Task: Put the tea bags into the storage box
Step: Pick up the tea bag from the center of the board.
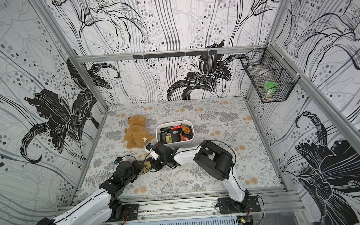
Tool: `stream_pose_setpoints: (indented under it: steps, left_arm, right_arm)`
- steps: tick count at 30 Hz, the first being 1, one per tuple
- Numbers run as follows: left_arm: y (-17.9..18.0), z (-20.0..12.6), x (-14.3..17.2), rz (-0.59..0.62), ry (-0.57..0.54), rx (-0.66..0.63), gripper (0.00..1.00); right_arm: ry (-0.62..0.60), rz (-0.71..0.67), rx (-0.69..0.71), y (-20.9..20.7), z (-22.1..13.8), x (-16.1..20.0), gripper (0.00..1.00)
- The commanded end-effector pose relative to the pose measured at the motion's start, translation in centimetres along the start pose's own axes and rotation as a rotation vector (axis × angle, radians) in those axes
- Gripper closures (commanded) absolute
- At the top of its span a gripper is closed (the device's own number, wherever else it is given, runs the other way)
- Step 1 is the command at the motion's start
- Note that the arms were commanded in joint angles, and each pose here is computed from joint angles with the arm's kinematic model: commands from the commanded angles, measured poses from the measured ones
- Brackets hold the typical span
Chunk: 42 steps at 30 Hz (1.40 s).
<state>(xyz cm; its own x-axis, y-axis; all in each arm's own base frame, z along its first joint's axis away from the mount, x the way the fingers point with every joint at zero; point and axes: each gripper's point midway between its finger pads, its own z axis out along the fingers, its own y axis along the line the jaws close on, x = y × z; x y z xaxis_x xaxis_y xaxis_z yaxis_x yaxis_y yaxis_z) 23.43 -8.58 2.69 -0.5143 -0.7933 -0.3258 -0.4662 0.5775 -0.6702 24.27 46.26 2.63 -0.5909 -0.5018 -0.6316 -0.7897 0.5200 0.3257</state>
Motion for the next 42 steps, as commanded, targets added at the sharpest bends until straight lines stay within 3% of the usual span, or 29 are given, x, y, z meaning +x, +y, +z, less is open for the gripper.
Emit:
stream_pose_setpoints:
  steps: [1, 13, 30, 42]
  left_arm:
    - [2.9, 0.4, 2.3, 0.003, 0.092, -0.069, 0.51]
    - [2.0, 0.3, 3.4, 0.043, 0.138, -0.048, 0.54]
    - [2.0, -0.5, 3.0, 0.023, 0.116, -0.040, 0.56]
    - [-0.3, 0.1, 4.2, 0.003, 0.179, 0.069, 0.63]
  right_arm:
    - [0.102, 0.014, 0.034, -0.9, 0.8, 3.1, 1.00]
    - [0.096, 0.017, 0.035, -0.9, 0.7, 2.9, 1.00]
    - [0.098, 0.022, 0.049, -1.1, 0.6, 3.0, 1.00]
    - [0.102, 0.030, 0.066, -1.5, 0.7, 3.2, 1.00]
